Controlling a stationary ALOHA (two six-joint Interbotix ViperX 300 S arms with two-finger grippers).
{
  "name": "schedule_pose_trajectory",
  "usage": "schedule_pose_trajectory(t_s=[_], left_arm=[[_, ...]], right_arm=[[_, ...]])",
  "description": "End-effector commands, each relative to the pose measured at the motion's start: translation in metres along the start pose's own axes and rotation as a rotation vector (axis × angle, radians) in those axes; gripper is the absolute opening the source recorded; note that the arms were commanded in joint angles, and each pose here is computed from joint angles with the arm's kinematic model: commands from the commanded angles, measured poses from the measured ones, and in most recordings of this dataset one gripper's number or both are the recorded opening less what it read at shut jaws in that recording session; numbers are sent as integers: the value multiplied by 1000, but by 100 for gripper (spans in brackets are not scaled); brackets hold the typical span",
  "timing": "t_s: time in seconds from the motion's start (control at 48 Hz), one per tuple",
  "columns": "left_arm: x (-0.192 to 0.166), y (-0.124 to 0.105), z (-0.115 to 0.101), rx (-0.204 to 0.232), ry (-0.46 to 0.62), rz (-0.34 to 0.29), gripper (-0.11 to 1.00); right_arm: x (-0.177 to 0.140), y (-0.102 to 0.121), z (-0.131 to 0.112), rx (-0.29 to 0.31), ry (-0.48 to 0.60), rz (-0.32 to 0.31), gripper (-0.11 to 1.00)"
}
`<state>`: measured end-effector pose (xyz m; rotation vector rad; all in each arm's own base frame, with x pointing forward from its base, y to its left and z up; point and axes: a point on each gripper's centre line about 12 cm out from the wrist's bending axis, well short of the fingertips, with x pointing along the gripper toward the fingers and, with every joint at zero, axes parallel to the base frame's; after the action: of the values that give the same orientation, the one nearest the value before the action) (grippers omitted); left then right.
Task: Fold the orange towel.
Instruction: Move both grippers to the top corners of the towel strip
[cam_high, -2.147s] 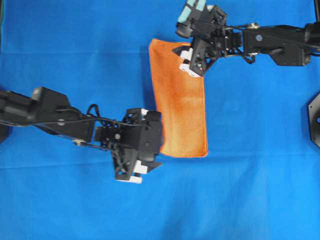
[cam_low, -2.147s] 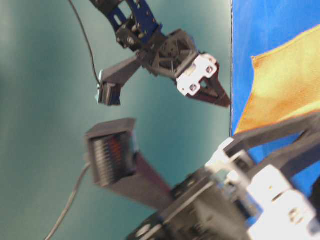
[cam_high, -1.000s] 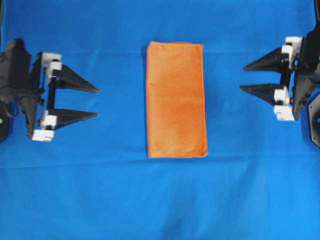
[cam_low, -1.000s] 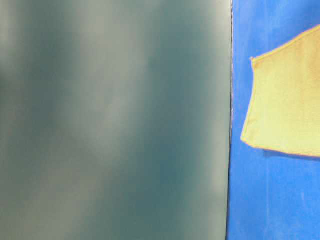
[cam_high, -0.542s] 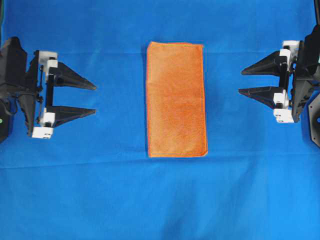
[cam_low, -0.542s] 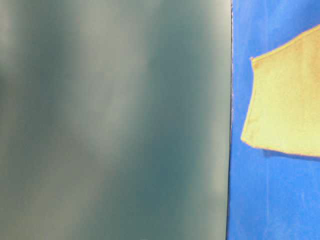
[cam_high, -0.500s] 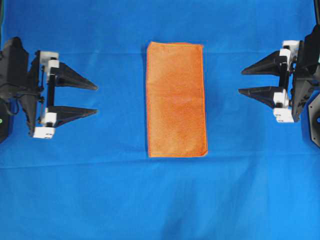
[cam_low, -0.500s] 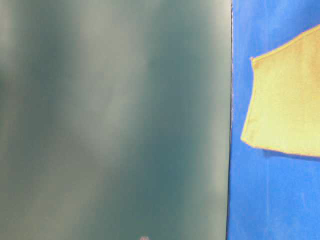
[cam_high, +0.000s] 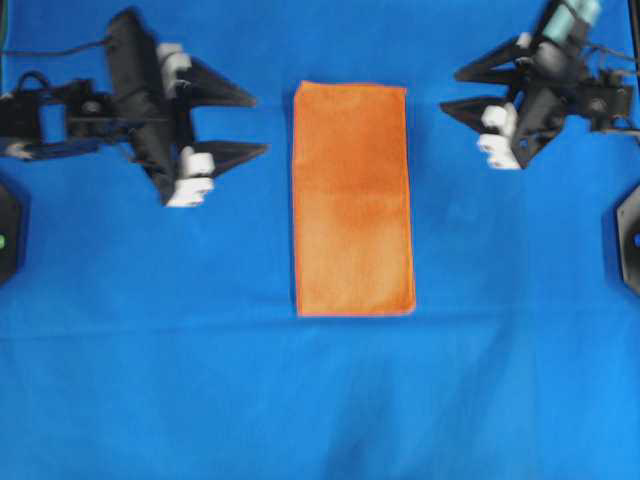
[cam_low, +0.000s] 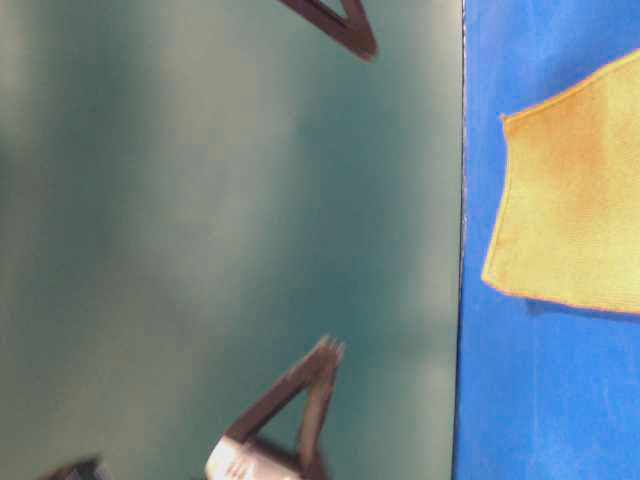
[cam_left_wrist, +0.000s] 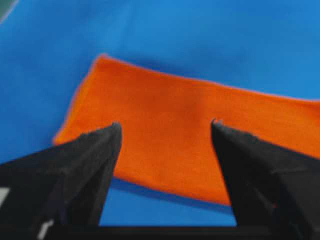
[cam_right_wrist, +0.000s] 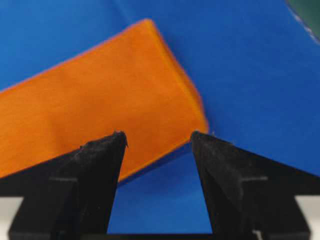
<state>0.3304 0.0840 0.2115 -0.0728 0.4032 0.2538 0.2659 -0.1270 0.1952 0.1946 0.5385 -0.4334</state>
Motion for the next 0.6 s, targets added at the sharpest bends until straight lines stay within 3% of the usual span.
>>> schedule_pose_trajectory(t_s=[0.0,0.25,0.584], left_arm=[[19,14,4,-15,-11,36,71],[79,45,-34,-45,56,105,79],[119,81,-74,-83,141,173,79]], right_arm=[[22,-9,8,-2,11,-12,60],[79,-24,-6,14,104,-15,60],[117,-43,-39,53,202,-32,60]])
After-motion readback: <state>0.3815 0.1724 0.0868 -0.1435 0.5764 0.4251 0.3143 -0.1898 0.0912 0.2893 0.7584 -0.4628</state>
